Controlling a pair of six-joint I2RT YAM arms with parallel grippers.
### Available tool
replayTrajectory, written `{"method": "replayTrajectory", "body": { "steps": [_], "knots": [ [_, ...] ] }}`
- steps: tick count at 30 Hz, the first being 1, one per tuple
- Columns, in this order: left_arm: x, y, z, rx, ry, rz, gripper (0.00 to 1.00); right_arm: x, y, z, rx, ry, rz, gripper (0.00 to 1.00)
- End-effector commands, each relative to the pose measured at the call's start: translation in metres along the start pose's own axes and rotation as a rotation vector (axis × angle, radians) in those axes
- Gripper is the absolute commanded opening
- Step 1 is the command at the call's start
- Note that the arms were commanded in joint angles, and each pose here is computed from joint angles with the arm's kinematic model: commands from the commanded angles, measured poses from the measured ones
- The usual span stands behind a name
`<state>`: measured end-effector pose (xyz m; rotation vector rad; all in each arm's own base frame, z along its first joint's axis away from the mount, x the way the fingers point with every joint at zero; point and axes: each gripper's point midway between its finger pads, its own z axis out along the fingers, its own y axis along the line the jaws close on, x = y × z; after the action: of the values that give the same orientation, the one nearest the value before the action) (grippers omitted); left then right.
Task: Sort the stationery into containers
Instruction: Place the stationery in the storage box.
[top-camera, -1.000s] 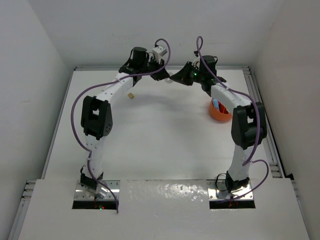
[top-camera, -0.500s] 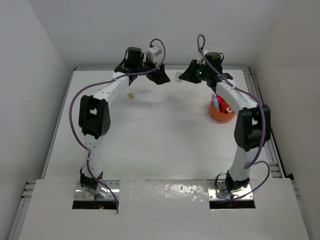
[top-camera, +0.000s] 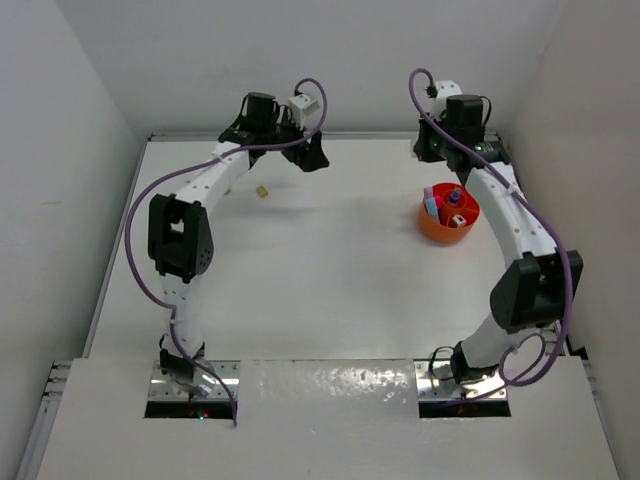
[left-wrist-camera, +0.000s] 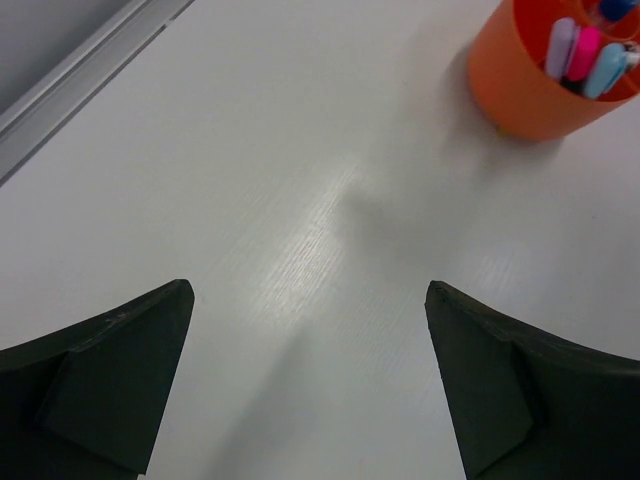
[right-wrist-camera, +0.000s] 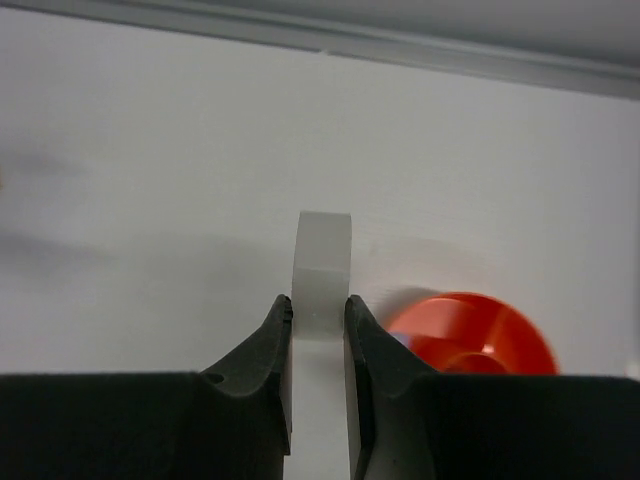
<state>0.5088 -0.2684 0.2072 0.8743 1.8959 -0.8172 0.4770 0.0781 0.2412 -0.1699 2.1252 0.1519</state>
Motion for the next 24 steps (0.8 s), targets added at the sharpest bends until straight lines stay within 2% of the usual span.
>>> {"method": "replayTrajectory", "body": {
  "steps": [1, 4, 8, 13, 21, 24],
  "knots": [
    [0.006, 0.014, -0.018, -0.141, 0.057, 0.016, 1.0, -0.004, -0.058, -0.042, 0.246, -0.004, -0.123, 0.0],
    [0.021, 0.017, -0.016, -0.172, 0.092, -0.006, 1.0, 0.019, -0.086, -0.048, 0.311, 0.05, -0.153, 0.0],
    [0.039, 0.023, -0.012, -0.216, 0.124, -0.062, 1.0, 0.044, -0.126, -0.047, 0.372, 0.108, -0.108, 0.0],
    [0.048, 0.025, -0.01, -0.221, 0.133, -0.085, 1.0, 0.073, -0.13, -0.025, 0.252, 0.159, -0.156, 0.0],
    [0.054, 0.023, -0.009, -0.228, 0.153, -0.093, 1.0, 0.09, -0.15, -0.004, 0.272, 0.208, -0.146, 0.0],
    [0.053, 0.024, -0.009, -0.233, 0.15, -0.093, 1.0, 0.106, -0.159, 0.001, 0.278, 0.265, -0.18, 0.0]
  ]
}}
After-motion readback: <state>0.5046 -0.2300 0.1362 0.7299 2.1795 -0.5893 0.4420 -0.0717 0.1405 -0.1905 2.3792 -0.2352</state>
